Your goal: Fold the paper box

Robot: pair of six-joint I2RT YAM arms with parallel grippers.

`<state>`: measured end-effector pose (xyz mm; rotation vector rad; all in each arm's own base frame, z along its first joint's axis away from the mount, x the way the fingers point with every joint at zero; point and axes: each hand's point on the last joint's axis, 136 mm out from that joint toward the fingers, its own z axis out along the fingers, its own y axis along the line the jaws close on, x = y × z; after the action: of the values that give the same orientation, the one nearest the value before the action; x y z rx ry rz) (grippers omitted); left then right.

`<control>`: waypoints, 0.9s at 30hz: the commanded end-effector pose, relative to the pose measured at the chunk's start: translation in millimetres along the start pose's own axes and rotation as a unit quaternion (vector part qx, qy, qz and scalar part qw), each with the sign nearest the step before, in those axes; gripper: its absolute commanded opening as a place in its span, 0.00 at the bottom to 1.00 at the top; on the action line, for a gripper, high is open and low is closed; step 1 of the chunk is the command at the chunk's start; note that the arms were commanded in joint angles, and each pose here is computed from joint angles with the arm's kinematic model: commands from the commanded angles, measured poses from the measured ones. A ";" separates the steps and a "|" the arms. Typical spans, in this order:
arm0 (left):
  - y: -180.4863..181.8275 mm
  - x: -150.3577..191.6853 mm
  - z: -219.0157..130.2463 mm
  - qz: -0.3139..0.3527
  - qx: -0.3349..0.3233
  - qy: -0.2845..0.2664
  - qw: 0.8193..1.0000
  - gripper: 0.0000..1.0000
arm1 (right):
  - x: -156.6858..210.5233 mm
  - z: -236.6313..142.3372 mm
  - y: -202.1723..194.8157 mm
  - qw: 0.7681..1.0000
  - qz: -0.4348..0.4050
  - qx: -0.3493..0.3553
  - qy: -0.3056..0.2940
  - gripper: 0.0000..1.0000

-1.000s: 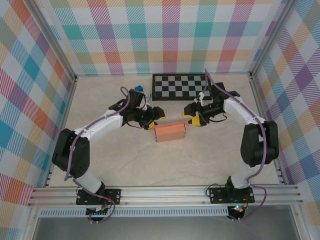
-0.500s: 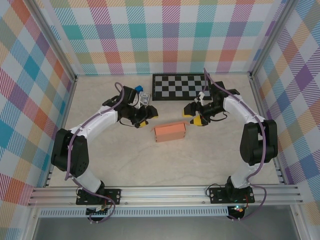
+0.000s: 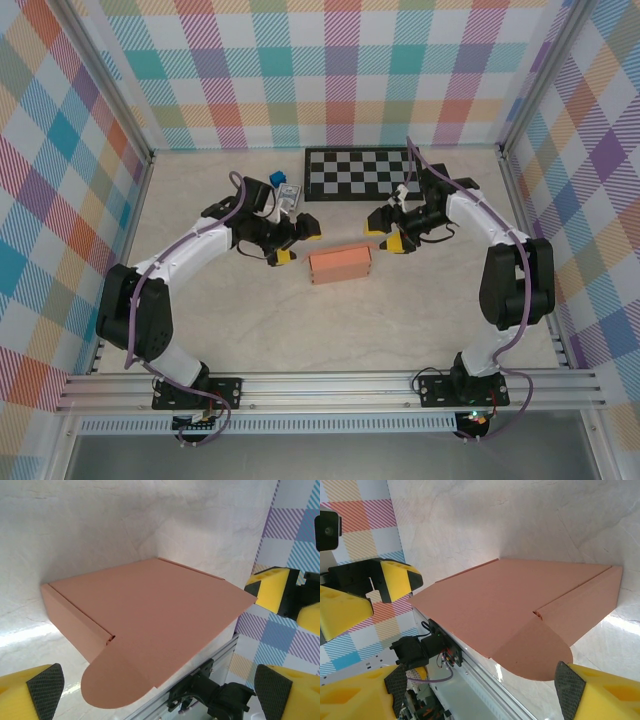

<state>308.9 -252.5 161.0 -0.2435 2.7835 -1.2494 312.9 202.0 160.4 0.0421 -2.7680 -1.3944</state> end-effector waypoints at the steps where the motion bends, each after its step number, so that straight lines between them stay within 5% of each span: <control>1: -23.9 4.1 -7.1 0.011 0.035 0.004 0.999 1.00 | 0.9 1.3 7.7 1.000 -0.003 -0.020 0.010 0.80; 17: -46.5 7.1 5.9 -0.003 0.077 0.013 0.997 1.00 | 4.6 9.2 15.7 0.999 0.006 -0.050 0.019 0.79; 27: -22.9 -6.1 -13.5 0.020 0.027 -0.011 0.999 1.00 | -7.1 -6.4 -1.5 1.000 0.013 -0.004 -0.023 0.85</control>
<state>307.2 -275.2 177.8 -0.2152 2.7374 -1.3683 318.1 206.1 161.9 0.0100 -2.7567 -1.4305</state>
